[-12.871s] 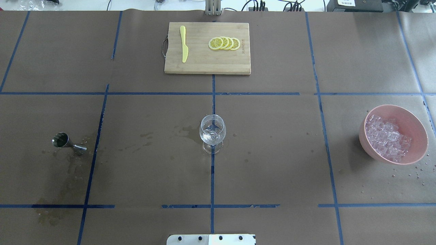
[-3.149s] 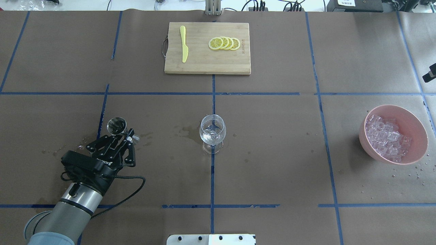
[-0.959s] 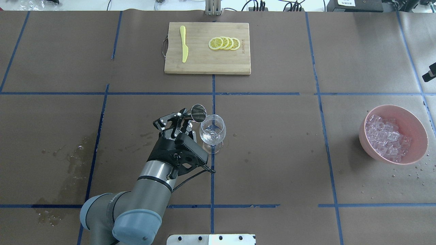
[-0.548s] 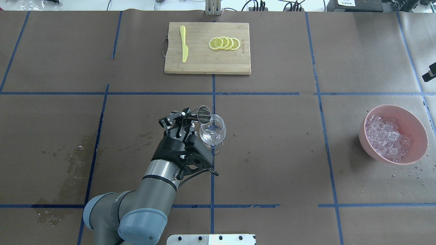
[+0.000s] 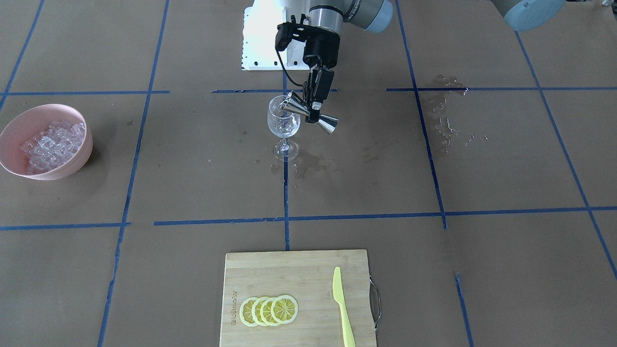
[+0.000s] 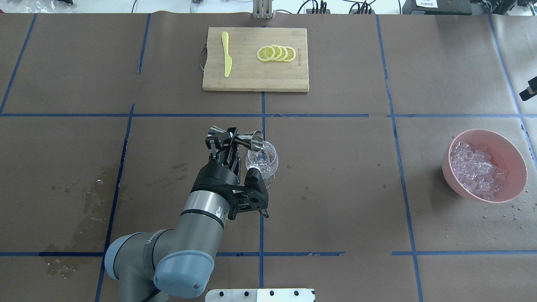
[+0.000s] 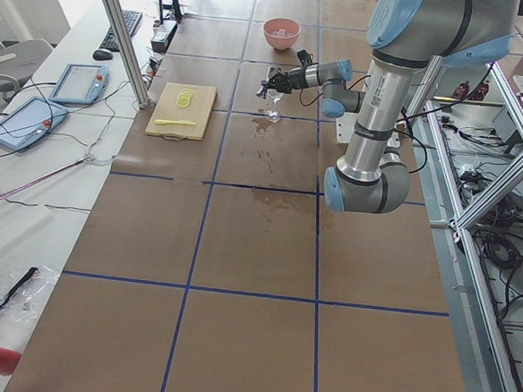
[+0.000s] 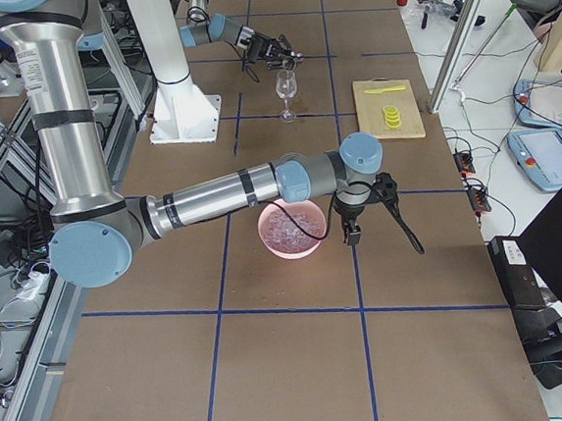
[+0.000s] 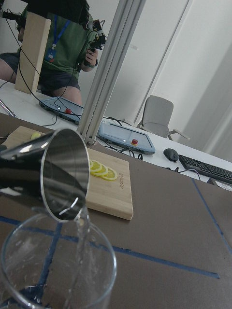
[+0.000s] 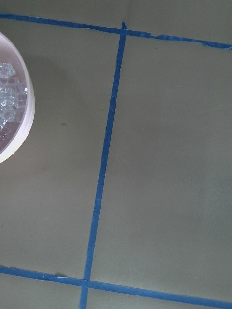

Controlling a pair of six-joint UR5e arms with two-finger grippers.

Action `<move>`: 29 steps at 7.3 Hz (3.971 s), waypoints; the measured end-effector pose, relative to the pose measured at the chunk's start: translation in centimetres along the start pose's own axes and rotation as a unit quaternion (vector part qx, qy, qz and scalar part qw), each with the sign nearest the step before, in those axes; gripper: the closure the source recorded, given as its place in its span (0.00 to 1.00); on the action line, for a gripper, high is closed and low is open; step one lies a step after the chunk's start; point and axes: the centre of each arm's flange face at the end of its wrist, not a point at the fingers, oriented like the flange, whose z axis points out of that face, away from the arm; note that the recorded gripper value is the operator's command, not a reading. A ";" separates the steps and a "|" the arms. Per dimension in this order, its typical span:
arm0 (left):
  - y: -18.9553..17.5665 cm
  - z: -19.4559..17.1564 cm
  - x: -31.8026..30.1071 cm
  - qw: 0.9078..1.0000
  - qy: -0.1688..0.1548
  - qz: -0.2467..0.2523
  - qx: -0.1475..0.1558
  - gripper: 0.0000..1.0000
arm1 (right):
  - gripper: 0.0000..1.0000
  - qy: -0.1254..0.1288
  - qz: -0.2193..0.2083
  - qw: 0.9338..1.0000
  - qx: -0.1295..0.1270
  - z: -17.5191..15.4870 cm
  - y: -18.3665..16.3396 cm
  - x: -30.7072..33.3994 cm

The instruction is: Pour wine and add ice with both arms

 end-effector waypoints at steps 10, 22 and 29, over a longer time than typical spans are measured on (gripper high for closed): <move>-1.5 -0.1 -1.9 0.972 0.023 0.231 -0.025 1.00 | 0.00 -0.001 -0.002 1.000 -0.002 0.2 0.0 -0.5; 20.3 -2.4 -0.8 0.921 0.022 -0.387 0.020 1.00 | 0.00 -0.001 0.020 1.000 -0.010 1.1 0.0 -1.2; 39.4 -3.1 4.1 0.826 0.031 -0.562 -0.010 1.00 | 0.00 -0.001 0.019 1.000 -0.011 1.3 0.0 -1.5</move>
